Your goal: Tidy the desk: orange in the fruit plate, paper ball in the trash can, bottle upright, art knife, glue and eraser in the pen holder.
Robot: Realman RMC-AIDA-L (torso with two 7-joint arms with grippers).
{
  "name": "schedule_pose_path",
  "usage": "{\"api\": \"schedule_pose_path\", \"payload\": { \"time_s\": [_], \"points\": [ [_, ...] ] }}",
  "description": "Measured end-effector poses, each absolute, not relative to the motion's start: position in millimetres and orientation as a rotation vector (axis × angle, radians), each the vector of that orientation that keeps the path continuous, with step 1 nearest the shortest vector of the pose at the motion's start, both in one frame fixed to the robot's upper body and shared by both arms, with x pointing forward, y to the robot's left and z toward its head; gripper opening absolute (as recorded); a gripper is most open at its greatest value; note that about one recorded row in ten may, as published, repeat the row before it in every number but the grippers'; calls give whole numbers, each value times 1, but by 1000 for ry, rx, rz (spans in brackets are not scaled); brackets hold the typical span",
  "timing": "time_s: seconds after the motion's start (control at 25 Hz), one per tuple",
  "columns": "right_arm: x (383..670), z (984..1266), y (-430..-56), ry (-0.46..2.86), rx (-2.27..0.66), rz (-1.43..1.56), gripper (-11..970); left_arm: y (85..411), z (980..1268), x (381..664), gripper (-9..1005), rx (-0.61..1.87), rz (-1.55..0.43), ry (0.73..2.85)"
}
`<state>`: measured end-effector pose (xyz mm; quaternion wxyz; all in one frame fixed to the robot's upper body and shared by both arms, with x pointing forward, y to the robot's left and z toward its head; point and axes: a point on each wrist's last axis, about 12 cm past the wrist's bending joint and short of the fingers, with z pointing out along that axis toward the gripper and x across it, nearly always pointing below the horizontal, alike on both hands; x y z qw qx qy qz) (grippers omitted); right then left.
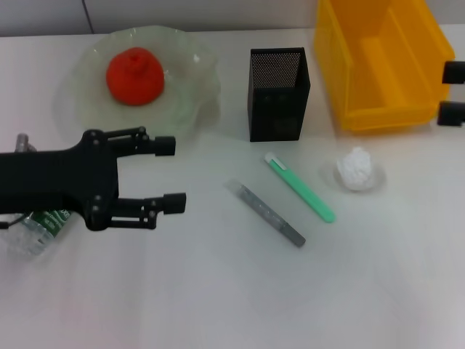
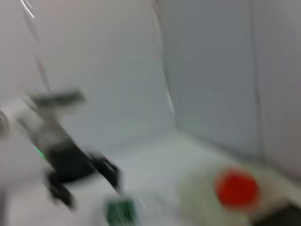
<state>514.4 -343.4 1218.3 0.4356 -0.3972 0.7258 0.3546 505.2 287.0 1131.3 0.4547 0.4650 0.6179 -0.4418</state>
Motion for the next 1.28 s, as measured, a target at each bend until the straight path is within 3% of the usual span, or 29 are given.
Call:
{"api": "schedule_pose_path", "payload": {
  "time_s": [0.16, 0.2, 0.28, 0.44, 0.56, 0.88, 1.0, 1.28],
  "points": [
    [532, 1244, -321, 2130, -1036, 670, 730, 290, 1125, 502, 823, 1123, -1091, 1536],
    [543, 1251, -300, 2296, -1061, 532, 730, 291, 1123, 502, 822, 1119, -1089, 1535],
    [548, 1251, -289, 2352, -1081, 481, 730, 291, 1120, 501, 820, 1107, -1092, 1534],
    [571, 1227, -251, 2485, -1153, 295, 729, 290, 1117, 502, 817, 1101, -1092, 1537],
    [586, 1194, -231, 2531, -1193, 221, 725, 290, 1115, 504, 815, 1107, -1077, 1563],
    [608, 1144, -204, 2528, -1256, 173, 715, 294, 1113, 508, 807, 1073, -1040, 1584],
    [611, 1132, -198, 2516, -1292, 155, 693, 295, 1112, 508, 804, 1059, -1035, 1589],
    [609, 1139, -199, 2503, -1296, 154, 555, 297, 1113, 511, 797, 1043, -1011, 1595]
  ]
}}
